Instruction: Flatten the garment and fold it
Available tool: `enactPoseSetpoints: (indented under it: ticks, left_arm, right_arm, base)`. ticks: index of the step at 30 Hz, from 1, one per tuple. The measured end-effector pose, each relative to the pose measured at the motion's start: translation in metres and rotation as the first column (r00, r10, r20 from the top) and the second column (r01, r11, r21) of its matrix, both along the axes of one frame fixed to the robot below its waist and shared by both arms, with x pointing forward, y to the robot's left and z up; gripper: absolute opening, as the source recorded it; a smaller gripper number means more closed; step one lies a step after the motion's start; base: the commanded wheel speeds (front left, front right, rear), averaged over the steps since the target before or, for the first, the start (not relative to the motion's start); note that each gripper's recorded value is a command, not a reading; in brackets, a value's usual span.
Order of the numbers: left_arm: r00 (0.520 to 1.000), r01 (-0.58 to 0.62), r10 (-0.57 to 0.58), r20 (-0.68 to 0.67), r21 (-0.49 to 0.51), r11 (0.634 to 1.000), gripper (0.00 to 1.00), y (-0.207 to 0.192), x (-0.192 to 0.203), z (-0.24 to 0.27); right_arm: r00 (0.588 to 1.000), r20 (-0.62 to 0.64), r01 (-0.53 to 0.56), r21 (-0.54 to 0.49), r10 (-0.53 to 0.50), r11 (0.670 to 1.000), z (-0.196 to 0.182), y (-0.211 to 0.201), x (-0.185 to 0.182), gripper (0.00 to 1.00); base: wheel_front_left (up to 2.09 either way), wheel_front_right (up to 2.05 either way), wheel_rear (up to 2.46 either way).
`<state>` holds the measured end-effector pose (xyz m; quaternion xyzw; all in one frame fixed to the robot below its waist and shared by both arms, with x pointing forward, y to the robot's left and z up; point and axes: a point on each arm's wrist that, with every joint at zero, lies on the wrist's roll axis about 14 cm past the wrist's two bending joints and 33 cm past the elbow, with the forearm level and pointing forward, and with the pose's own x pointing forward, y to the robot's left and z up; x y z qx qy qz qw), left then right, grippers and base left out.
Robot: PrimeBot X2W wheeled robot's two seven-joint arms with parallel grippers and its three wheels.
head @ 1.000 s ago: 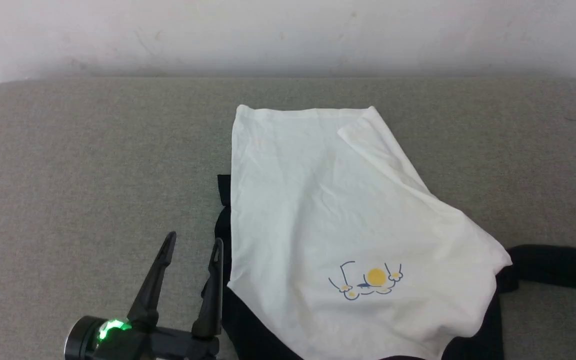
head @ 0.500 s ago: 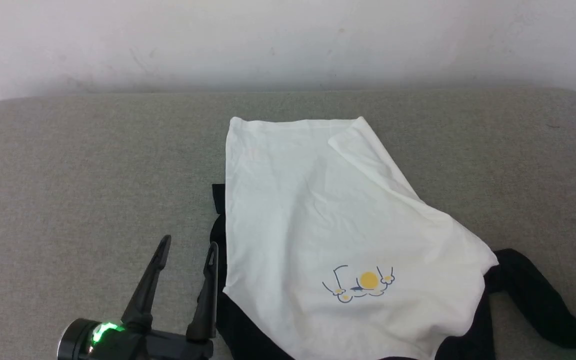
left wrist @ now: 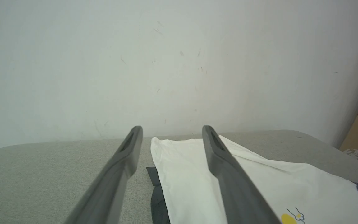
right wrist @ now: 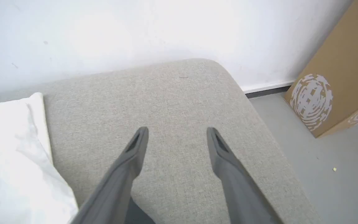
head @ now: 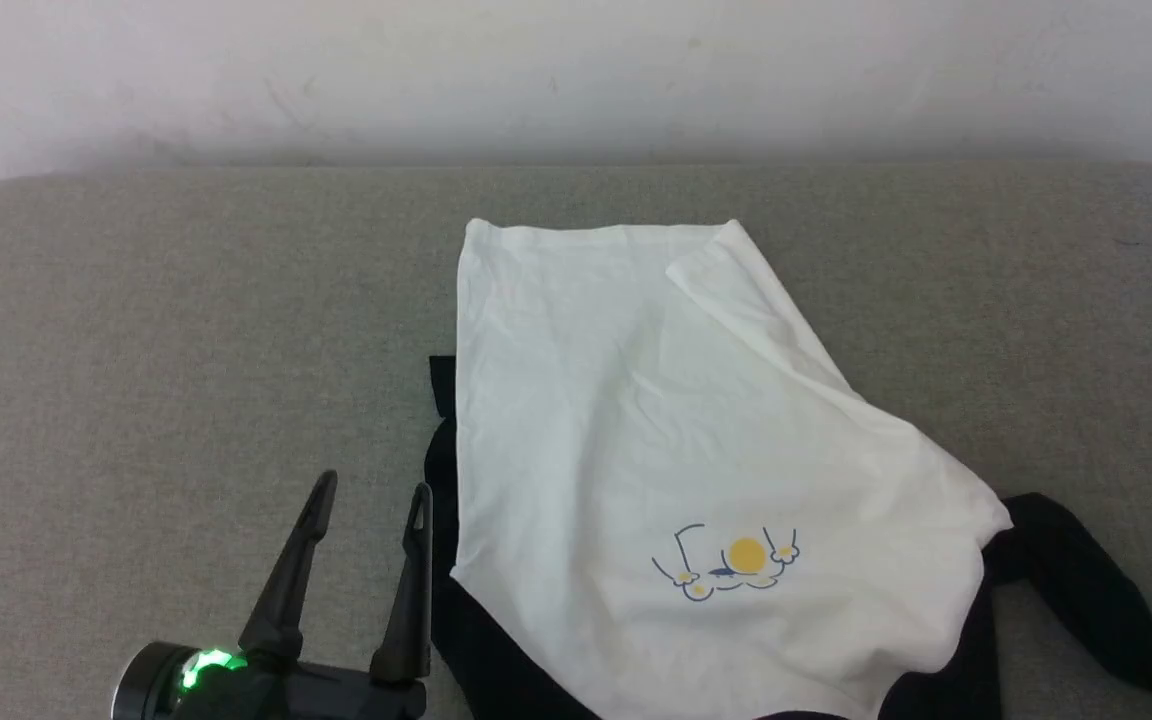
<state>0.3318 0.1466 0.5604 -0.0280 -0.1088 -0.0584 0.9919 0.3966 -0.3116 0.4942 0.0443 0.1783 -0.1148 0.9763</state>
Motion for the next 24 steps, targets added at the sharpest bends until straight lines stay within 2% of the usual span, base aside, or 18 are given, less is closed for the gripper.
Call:
enactPoseSetpoints:
  ticks: [5, 10, 17, 24]
  left_arm:
    - [1.0, -0.005, 0.005, -0.029, -0.007, 1.0, 1.0, 0.0, 0.006, -0.01]
    - [0.999, -0.006, 0.005, -0.048, -0.017, 1.0, 1.0, -0.001, 0.02, -0.018]
    - [0.995, -0.012, 0.01, -0.102, -0.015, 1.0, 1.0, 0.0, 0.037, -0.038]
    - [0.991, -0.028, 0.025, -0.13, -0.015, 1.0, 1.0, 0.004, 0.044, -0.049]
  right_arm:
    - [0.984, 0.071, -0.165, -0.02, 0.167, 0.986, 0.036, 0.053, 0.048, 1.0]
    - [0.943, 0.038, -0.331, -0.041, 0.332, 0.943, 0.035, 0.113, 0.091, 1.0]
    - [0.862, -0.117, -0.501, -0.039, 0.494, 0.865, -0.015, 0.179, 0.128, 1.0]
    - [0.769, -0.226, -0.611, 0.017, 0.598, 0.792, -0.069, 0.232, 0.136, 1.0]
  base:
    - [0.0, 0.0, 0.0]
    - [0.0, 0.0, 0.0]
    - [0.0, 0.0, 0.0]
    - [0.0, 0.0, 0.0]
